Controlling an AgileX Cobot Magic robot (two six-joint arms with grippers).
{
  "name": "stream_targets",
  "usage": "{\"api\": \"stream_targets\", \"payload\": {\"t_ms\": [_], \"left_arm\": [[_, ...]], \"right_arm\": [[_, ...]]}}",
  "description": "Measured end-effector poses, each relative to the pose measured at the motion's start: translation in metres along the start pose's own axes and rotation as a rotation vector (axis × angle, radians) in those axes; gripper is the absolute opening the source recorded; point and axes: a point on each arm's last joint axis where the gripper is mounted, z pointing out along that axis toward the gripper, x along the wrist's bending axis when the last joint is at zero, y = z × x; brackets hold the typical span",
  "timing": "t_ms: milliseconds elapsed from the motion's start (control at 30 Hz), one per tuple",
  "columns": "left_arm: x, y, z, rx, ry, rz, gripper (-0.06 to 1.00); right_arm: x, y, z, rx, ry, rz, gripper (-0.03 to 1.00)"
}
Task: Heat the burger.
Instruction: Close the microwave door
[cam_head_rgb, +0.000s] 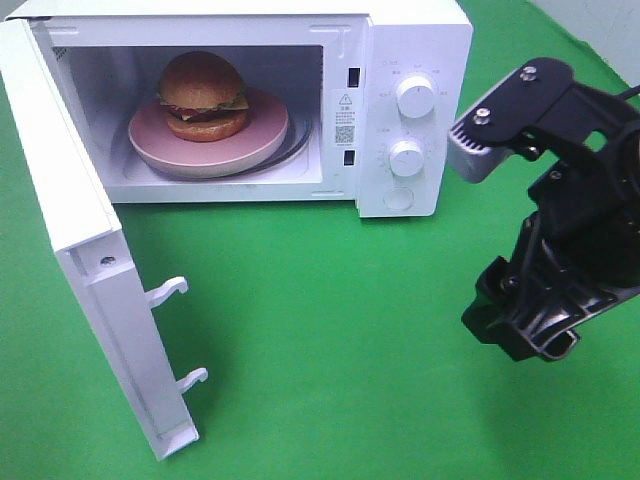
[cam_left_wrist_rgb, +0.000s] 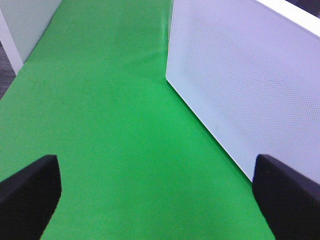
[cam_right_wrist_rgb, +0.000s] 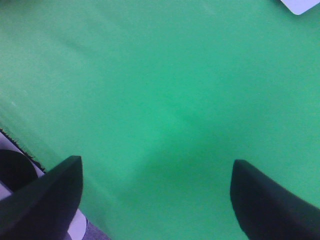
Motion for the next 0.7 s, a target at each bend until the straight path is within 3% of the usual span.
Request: {"api": "stream_targets", "payload": {"t_ms": [300, 533, 700], "left_arm": [[0.000, 0.000, 0.000, 0.000, 0.000, 0.000, 0.96], [0.000, 0.000, 0.000, 0.000, 0.000, 0.000, 0.96], [0.000, 0.000, 0.000, 0.000, 0.000, 0.000, 0.96]], "right_arm": [[-0.008, -0.023, -0.040, -0.066, -0.027, 0.091, 0.77], [-0.043, -0.061, -0.057, -0.040, -0.141, 0.357, 0.77], [-0.049, -0.085, -0.061, -0.065, -0.186, 0.464, 0.77]]}}
